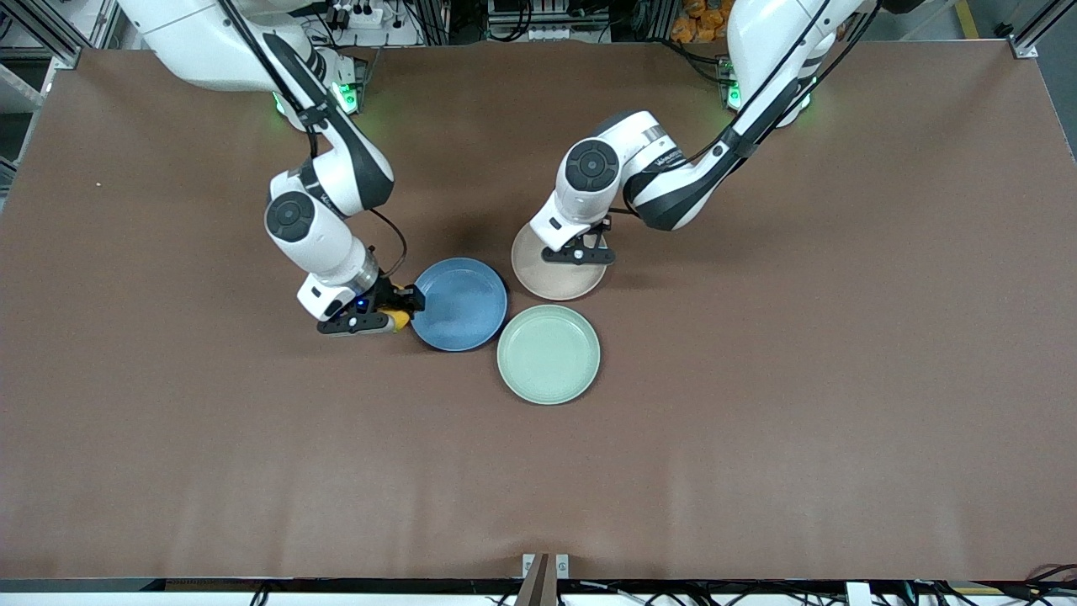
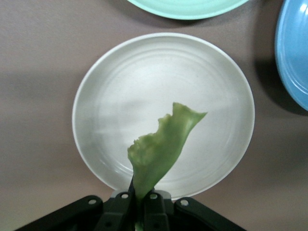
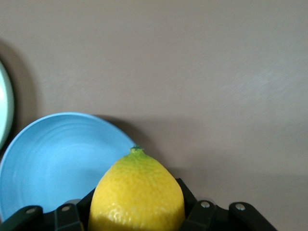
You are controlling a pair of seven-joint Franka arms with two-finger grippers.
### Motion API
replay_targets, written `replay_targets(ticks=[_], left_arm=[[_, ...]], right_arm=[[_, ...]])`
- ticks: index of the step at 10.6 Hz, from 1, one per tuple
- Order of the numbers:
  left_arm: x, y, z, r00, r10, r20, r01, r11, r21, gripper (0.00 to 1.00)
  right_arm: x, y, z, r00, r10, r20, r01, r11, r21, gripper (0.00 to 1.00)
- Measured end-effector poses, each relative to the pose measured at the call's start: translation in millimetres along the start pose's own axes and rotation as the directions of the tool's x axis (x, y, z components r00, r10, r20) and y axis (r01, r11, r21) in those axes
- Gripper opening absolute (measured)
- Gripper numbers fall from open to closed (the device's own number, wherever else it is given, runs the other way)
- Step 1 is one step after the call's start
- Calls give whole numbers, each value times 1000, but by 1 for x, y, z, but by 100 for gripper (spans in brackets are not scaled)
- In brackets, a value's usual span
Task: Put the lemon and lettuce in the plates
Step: 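Carry the lemon to the blue plate while the left gripper carries lettuce, then open the right gripper over the blue plate while the left releases lettuce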
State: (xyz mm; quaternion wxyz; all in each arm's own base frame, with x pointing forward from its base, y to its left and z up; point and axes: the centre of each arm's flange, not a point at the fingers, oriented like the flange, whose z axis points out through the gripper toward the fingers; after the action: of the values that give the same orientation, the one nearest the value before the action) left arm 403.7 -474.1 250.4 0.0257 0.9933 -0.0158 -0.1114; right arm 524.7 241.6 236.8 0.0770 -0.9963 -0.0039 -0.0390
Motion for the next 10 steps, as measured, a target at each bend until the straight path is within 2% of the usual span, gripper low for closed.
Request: replay_targets(ticks=[5,8,9,10], left_arm=[[-6,33,39,1000,0,-24,2,998,59,4],[1,36,43,1000,-6,-24,7,998,56,5],[2,36,43,1000,-7,-25,9,998,55,14],[2,36,43,1000,-7,-24,9,998,55,29]], right_arm=[[-24,-53,33,995,83,56,-84,996,9,59],[-32,-74,52,994,79,74,-79,997,-2,59],[-34,-76,58,995,75,70,-74,997,-19,59],[-35,-77,65,995,73,64,-71,997,-39,59]])
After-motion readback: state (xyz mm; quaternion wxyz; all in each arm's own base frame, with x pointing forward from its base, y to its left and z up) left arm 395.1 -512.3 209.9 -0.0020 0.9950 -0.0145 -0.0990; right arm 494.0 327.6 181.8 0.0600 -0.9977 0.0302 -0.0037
